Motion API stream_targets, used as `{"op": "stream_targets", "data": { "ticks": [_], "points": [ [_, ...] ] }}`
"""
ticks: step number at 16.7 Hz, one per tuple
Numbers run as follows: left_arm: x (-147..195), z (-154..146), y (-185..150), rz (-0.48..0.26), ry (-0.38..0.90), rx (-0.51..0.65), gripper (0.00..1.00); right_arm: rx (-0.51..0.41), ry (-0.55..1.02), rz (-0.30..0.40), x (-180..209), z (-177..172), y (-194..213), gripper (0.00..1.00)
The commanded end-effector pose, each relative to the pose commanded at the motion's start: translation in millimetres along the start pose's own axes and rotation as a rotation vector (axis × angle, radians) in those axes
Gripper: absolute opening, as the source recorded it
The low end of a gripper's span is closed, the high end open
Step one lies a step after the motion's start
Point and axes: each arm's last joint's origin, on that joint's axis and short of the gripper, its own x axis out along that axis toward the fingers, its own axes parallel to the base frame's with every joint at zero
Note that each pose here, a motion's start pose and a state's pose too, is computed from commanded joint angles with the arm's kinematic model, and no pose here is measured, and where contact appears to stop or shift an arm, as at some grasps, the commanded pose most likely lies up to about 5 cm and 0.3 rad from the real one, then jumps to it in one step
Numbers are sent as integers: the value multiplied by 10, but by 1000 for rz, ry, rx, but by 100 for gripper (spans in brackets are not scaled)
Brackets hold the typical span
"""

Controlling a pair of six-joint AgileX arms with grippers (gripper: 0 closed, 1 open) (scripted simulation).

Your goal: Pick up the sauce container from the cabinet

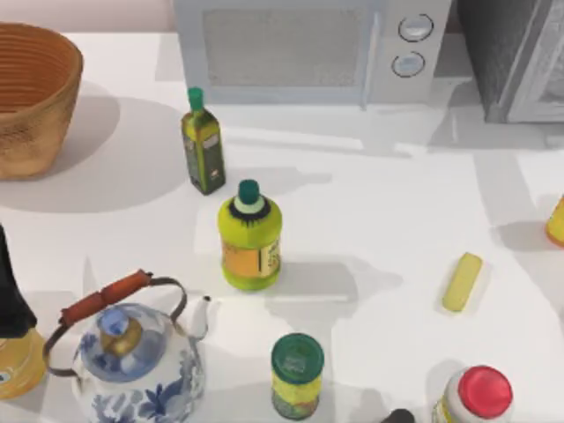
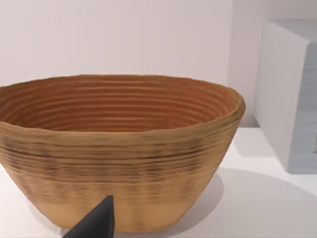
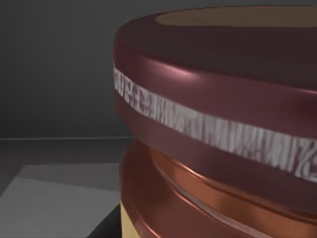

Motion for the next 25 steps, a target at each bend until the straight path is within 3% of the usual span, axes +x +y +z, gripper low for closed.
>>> {"op": "stream_targets", "data": {
  "ticks": [7, 19, 25],
  "points": [
    [0, 0, 0, 0, 0, 0, 100, -17, 13, 5, -290, -581, -233, 0],
    [0, 0, 0, 0, 0, 0, 100, -19, 44, -7, -660, -1874, -515, 0],
    [0, 0, 0, 0, 0, 0, 100, -18, 81, 1, -794, -2860, -605, 0]
  ]
}}
